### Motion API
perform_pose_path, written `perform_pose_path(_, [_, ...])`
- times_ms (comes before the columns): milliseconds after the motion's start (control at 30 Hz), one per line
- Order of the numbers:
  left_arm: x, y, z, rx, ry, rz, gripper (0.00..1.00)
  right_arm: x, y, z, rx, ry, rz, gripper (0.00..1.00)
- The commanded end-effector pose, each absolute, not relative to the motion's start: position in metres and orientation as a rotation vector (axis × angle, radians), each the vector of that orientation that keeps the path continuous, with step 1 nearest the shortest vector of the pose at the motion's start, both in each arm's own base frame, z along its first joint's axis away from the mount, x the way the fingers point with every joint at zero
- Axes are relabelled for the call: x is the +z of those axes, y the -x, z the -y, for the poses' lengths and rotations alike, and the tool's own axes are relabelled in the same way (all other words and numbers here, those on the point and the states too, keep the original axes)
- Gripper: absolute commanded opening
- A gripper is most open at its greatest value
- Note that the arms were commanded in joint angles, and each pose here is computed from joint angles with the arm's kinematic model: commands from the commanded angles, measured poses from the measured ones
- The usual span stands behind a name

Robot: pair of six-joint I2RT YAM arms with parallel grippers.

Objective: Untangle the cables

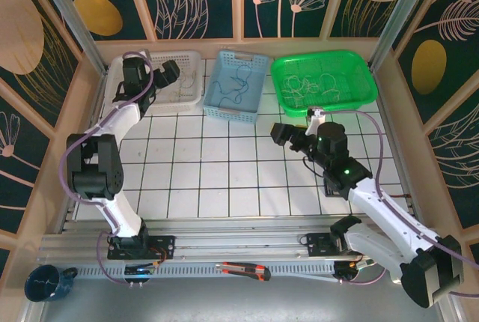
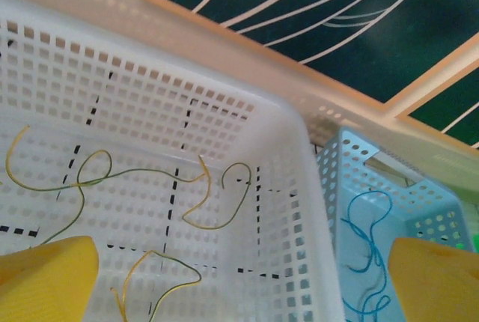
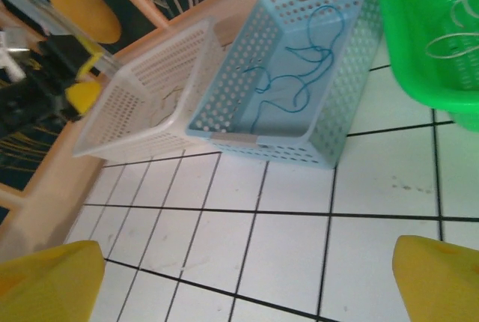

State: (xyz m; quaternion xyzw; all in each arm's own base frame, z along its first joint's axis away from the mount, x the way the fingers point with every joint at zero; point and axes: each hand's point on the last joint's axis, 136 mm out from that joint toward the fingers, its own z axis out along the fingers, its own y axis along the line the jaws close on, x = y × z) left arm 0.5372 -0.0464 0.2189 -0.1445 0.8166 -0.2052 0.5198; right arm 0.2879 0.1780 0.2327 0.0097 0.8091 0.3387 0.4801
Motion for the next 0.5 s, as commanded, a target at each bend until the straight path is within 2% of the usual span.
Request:
perform_pose_path(0, [0.271,-0.513,0.044,-0.476,0.275,-1.845,0.99,0.231,-0.296,-0.153,0.667,-0.07,-1.975,0.99])
perform_pose_path(233, [0.276,-0.436,0.023,-0.306,0.215,-1.708,0.99,0.211,-0.318,-0.076,0.244,-0.309,-1.883,0.99])
perform_pose_path(467, [0.227,-0.363,-0.012,-0.044,0.224,-1.639,0.99,0.204,-0.325,-0.009,-0.082,-0.362,-1.749,0.99])
